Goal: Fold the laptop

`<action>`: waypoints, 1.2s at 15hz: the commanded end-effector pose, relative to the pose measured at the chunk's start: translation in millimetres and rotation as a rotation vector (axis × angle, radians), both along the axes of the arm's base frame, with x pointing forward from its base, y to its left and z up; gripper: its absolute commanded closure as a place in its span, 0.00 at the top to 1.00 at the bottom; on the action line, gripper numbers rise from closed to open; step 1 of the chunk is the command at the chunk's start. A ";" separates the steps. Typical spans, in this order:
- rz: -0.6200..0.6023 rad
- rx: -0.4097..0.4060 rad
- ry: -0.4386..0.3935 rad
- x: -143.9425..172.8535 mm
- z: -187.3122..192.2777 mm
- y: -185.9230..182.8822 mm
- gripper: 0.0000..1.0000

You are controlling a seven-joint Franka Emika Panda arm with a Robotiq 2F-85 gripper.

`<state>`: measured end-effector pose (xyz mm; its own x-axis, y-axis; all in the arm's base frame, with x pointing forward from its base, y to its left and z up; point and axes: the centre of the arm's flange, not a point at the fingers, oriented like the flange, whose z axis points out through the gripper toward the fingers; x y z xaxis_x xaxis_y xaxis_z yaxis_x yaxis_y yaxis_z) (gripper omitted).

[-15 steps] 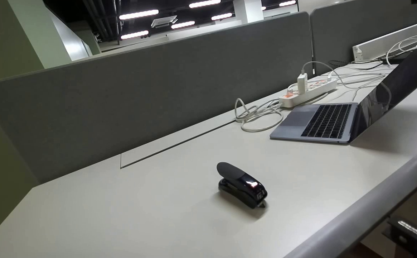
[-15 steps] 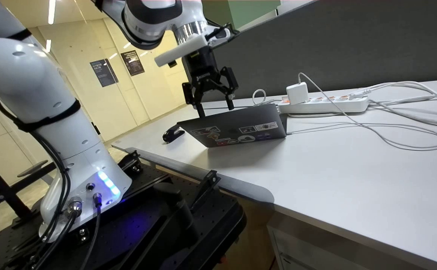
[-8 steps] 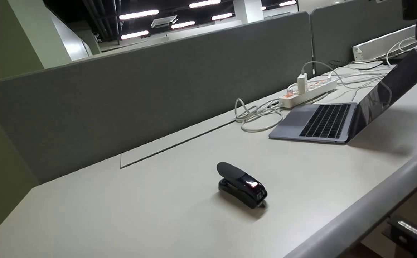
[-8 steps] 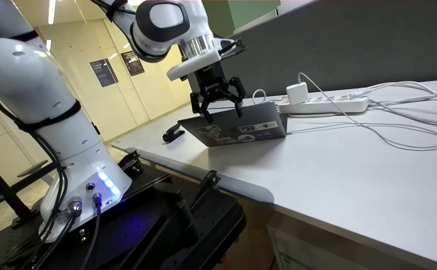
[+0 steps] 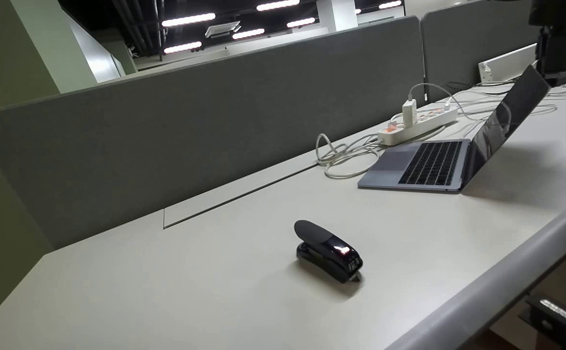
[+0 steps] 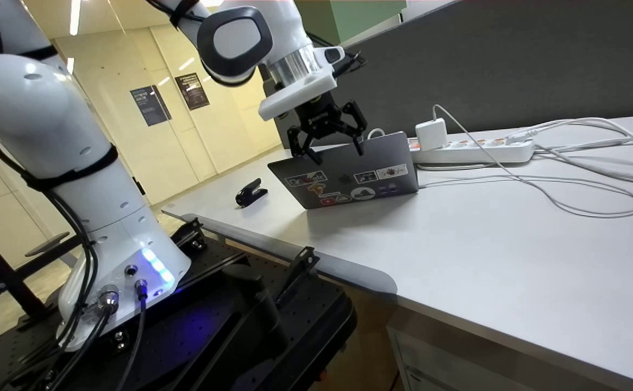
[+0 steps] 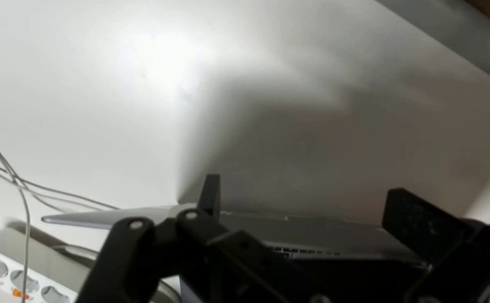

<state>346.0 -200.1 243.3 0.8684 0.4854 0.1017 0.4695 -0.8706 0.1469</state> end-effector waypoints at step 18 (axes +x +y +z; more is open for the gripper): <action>0.078 0.151 -0.295 40.8 16.6 49.1 1.00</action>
<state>366.3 -151.7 263.4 0.7739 0.5127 0.3718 0.4957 -0.8558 0.1481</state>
